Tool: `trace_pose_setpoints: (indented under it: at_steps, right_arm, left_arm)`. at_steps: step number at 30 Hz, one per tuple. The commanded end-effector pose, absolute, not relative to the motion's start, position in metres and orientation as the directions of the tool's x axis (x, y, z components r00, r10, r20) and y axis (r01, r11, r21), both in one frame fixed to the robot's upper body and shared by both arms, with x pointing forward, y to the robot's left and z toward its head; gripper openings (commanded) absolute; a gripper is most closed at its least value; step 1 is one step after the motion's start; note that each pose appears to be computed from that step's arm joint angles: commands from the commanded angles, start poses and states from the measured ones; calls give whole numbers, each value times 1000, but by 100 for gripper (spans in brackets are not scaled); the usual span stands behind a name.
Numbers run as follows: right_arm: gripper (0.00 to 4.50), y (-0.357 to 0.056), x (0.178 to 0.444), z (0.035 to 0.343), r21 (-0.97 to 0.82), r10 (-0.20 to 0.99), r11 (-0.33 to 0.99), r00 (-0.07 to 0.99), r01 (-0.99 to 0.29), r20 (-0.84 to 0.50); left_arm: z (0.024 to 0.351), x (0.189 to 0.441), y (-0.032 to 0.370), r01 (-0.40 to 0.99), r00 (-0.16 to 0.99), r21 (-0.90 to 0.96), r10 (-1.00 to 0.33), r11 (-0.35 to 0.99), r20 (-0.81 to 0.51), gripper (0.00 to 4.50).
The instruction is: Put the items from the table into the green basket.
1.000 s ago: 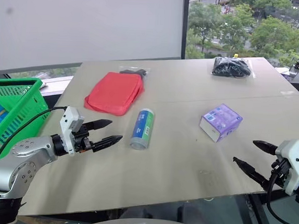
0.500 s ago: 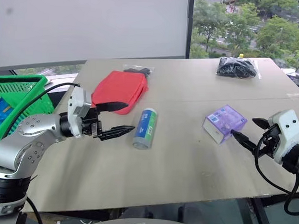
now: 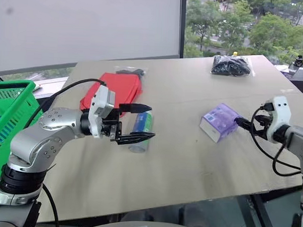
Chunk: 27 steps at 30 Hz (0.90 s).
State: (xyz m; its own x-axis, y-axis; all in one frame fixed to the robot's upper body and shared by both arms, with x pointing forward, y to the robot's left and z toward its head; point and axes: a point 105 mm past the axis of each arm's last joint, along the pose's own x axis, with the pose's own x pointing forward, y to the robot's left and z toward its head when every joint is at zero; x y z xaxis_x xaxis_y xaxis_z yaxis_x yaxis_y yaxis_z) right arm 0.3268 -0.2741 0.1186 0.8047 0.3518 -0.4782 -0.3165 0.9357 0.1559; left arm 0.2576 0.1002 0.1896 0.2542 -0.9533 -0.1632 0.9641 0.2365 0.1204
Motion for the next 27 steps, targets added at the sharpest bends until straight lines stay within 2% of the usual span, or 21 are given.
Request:
trace_pose_setpoints:
  at_steps: [1, 6, 8, 10, 16, 17, 21, 27]
  right_arm:
    - [450, -265, 335, 113, 220, 444, 895, 728, -388, -523]
    - [450, -270, 352, 107, 257, 465, 885, 692, -389, -552]
    - [398, -275, 355, 96, 222, 439, 895, 671, -388, -597]
    - [323, -276, 353, 89, 214, 447, 887, 643, -410, -622]
    - [36, -267, 355, 96, 217, 504, 852, 632, -477, -589]
    - [5, -266, 356, 98, 214, 510, 849, 641, -483, -574]
    - [5, -253, 357, 121, 276, 568, 822, 677, -498, -469]
    - [5, -233, 347, 147, 312, 611, 791, 700, -525, -371]
  left_arm:
    - [201, 251, 101, 958, 258, 167, -955, 234, -145, 448]
    - [198, 246, 105, 945, 308, 164, -940, 284, -149, 448]
    - [195, 243, 106, 937, 335, 157, -930, 312, -149, 450]
    - [192, 241, 106, 931, 356, 146, -922, 336, -150, 450]
    - [187, 240, 104, 920, 389, 114, -907, 374, -163, 450]
    - [186, 242, 104, 918, 395, 109, -904, 381, -166, 450]
    - [183, 254, 104, 898, 440, 66, -878, 436, -187, 450]
    - [184, 263, 96, 902, 422, -26, -895, 430, -142, 450]
